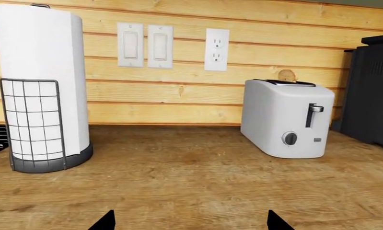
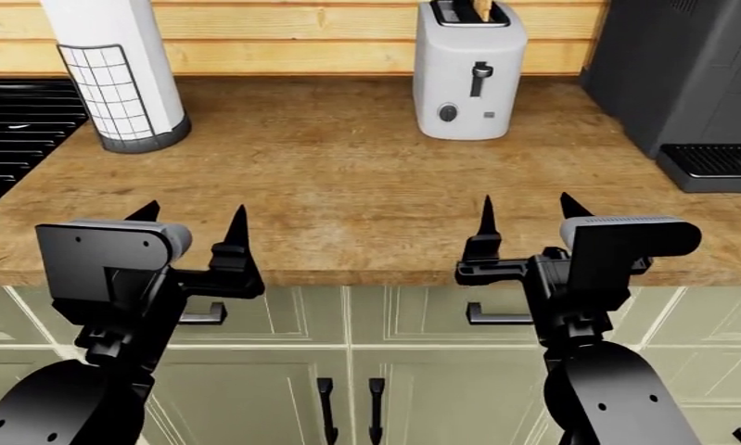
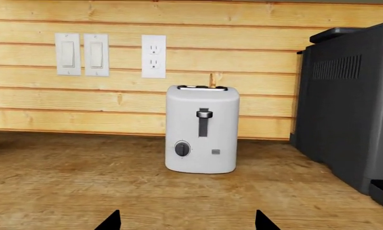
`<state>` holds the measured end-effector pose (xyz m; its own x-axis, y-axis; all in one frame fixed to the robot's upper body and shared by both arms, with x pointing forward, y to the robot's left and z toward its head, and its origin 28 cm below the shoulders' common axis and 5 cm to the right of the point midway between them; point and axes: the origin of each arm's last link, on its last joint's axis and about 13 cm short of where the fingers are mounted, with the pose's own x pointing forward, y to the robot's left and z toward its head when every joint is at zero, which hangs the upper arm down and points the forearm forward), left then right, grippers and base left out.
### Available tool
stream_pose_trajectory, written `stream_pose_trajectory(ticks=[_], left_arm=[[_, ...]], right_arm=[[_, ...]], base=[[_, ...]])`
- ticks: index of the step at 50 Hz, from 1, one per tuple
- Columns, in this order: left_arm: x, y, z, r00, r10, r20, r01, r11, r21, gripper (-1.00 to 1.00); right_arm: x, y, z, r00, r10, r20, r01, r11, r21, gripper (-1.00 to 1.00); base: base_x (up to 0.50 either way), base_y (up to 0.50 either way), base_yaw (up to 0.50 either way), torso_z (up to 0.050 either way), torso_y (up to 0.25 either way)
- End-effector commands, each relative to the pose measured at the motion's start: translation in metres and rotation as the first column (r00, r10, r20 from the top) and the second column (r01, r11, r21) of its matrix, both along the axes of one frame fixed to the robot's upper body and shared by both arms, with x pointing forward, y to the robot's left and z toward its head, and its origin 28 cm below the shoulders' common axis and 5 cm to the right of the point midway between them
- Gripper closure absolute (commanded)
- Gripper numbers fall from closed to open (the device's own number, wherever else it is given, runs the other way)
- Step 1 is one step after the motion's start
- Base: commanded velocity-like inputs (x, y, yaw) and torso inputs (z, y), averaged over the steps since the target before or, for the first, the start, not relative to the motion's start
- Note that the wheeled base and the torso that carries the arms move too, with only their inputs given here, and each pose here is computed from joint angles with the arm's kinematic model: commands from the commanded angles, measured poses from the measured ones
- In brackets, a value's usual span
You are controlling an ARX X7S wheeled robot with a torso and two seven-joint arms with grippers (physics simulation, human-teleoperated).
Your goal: Push down the lever of the toaster to turn it on.
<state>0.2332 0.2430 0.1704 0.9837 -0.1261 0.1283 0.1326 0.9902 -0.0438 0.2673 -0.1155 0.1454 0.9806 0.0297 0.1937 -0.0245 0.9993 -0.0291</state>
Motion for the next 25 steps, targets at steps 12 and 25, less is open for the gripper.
stream_pose_trajectory(ticks=[12,25], left_arm=[[0.0,-0.0009,-0.0004,1.0,-0.005,-0.005,0.005,1.0,0.0,-1.0],[0.0004,-0.001,-0.0007,1.0,-0.006,-0.005,0.006,1.0,0.003,-1.0]], right_arm=[[0.0007,-0.0011,0.0004,1.0,-0.009,-0.002,0.009,1.0,0.007,-1.0],[0.0009,-0.0012,-0.0013,1.0,-0.01,-0.004,0.01,1.0,0.011,-1.0]], base=[[0.33,0.0,0.0,0.0,0.0],[0.33,0.0,0.0,0.0,0.0]])
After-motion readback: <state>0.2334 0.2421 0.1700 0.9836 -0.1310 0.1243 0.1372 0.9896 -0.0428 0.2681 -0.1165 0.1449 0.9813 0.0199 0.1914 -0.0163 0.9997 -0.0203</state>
